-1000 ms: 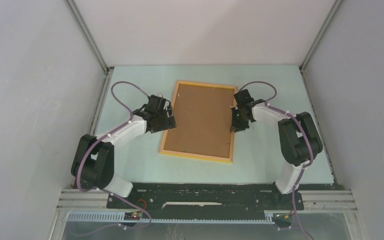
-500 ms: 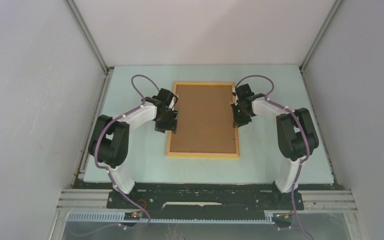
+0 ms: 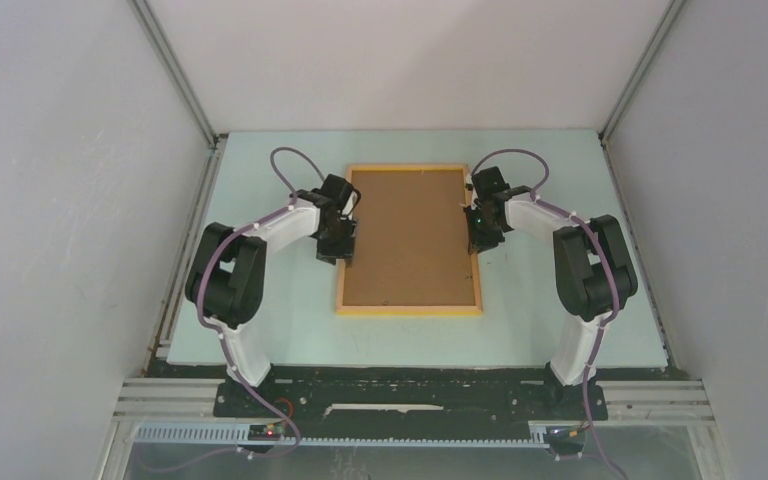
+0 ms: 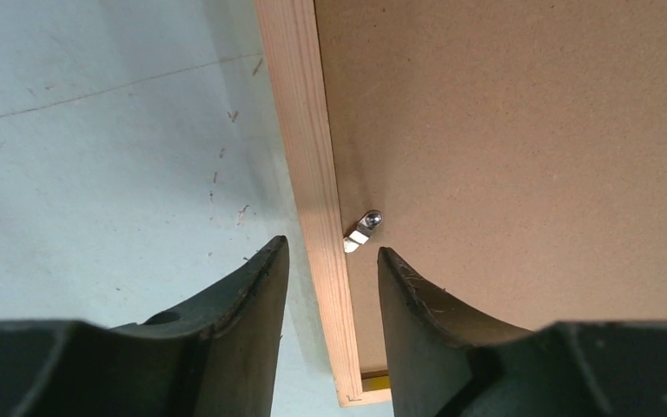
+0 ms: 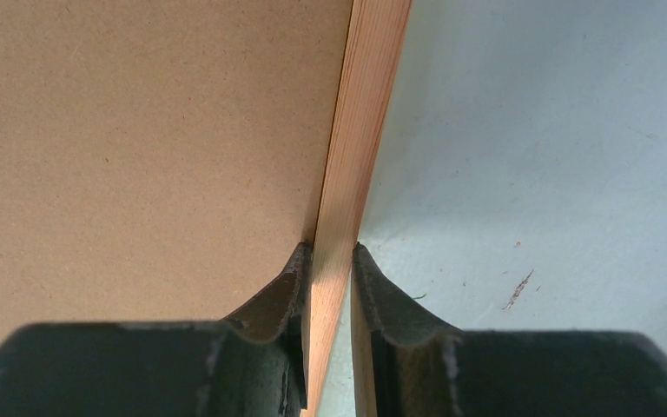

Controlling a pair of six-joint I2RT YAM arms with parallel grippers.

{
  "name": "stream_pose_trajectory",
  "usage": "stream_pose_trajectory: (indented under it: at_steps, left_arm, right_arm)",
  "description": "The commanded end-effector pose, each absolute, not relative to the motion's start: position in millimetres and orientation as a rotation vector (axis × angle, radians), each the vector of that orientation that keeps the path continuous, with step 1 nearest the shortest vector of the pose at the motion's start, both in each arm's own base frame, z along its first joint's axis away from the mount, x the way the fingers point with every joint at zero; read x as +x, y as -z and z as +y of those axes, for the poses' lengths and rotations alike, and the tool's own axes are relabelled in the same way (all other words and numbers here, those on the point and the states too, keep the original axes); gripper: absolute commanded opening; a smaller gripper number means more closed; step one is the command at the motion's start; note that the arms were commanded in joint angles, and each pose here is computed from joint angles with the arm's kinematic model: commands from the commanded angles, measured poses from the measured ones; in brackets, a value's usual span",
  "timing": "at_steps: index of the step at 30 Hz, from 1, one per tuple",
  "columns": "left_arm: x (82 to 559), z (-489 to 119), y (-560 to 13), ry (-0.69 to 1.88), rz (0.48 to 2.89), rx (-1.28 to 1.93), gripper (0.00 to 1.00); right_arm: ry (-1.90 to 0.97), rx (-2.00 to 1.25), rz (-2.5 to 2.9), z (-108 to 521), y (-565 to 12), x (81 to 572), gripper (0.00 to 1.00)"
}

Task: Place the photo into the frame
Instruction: Install the photo frame at the center of the board.

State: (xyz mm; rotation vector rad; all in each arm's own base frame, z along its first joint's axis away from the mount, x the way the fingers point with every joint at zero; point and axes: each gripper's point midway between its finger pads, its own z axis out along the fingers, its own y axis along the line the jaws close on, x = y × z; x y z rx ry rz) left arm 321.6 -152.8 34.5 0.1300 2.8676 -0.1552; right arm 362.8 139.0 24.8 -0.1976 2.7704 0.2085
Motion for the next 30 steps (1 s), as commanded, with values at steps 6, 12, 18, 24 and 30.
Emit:
stream_pose_trajectory:
  at_steps: [6,12,18,24,30]
  left_arm:
    - [328.2,-157.1,-31.2,0.100,2.857,0.117,0.43]
    - [332.3,-157.8,-28.5,0.093,2.849,0.088,0.44]
    - [336.4,-156.1,-27.6,0.074,2.847,0.063,0.35]
    - [341.0,-154.3,-25.5,0.162,2.844,-0.047,0.20]
    - [342.2,-166.3,-23.6,0.333,2.840,-0.156,0.10]
  right_arm:
    - [-0.167,-0.241,2.716,136.7,-38.3,376.9,0.00]
    - [-0.169,-0.244,2.719,137.7,-37.9,376.1,0.00]
    - [-0.172,-0.248,2.720,138.5,-37.5,375.6,0.00]
    - [-0.175,-0.258,2.720,140.6,-36.1,375.7,0.00]
    - [-0.180,-0.270,2.723,143.2,-35.0,374.2,0.00]
